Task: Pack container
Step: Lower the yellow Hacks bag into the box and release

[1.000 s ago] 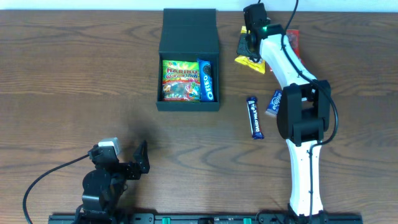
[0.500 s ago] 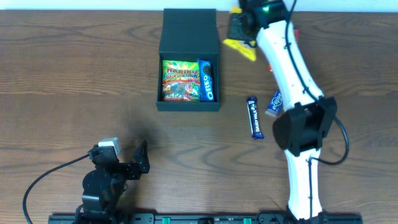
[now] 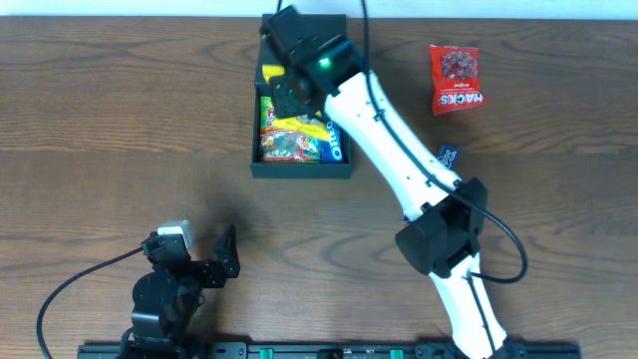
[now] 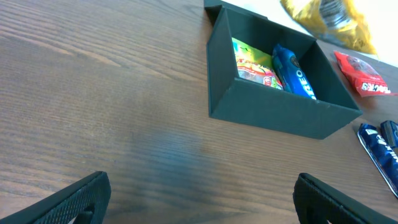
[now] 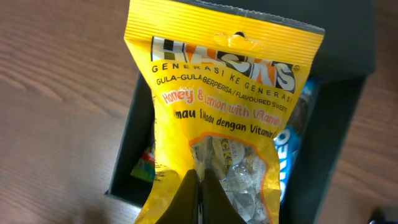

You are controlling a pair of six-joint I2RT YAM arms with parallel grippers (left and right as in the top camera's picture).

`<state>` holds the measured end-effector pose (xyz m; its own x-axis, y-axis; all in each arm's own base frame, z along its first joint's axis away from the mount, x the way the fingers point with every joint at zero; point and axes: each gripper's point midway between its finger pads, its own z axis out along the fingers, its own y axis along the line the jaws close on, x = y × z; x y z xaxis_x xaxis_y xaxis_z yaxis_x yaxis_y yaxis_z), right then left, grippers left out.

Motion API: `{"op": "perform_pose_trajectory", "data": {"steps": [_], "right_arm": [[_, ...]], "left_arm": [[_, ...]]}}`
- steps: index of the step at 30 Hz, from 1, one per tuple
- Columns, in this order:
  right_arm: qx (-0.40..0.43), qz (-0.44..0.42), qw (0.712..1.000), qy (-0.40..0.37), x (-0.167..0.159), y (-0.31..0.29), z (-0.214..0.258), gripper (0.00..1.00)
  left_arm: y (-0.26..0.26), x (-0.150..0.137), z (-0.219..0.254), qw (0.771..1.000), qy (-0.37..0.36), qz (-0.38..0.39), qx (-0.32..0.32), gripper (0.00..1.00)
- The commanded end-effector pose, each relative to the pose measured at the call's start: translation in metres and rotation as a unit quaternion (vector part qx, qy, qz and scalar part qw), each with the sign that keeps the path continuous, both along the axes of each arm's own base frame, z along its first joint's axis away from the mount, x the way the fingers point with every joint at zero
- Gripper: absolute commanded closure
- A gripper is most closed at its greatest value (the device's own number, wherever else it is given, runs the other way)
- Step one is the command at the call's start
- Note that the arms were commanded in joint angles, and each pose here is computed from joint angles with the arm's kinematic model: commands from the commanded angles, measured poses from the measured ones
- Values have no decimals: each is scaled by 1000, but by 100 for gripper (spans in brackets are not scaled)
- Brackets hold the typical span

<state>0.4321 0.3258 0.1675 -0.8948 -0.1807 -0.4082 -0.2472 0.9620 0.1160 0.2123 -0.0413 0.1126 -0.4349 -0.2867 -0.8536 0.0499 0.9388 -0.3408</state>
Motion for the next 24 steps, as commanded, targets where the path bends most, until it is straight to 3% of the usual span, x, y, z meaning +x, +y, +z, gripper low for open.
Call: {"op": "perform_pose_trajectory", "data": {"steps": [1, 3, 4, 6, 7, 9, 13, 17, 24], "right_arm": [[-31, -25, 999, -2, -5, 4, -20, 98], [-35, -18, 999, 3, -8, 10, -32, 98], [-37, -15, 999, 5, -10, 12, -37, 83], [-46, -4, 999, 10, -14, 14, -46, 26], [-52, 5, 999, 9, -14, 13, -47, 15], [-56, 15, 998, 0, -12, 10, -40, 7], [-48, -25, 998, -44, 14, -17, 0, 4], [-84, -127, 983, -102, 58, -101, 35, 4], [-99, -242, 962, -85, 116, -252, 17, 4]], "left_arm": [[1, 0, -7, 1000, 6, 1, 1, 5], [1, 0, -7, 1000, 6, 1, 1, 5], [1, 0, -7, 1000, 6, 1, 1, 5], [1, 0, -7, 1000, 6, 1, 1, 5], [1, 0, -7, 1000, 6, 1, 1, 5], [1, 0, -7, 1000, 6, 1, 1, 5], [1, 0, -7, 1000, 6, 1, 1, 5], [1, 0, -7, 1000, 6, 1, 1, 5], [1, 0, -7, 1000, 6, 1, 1, 5]]}}
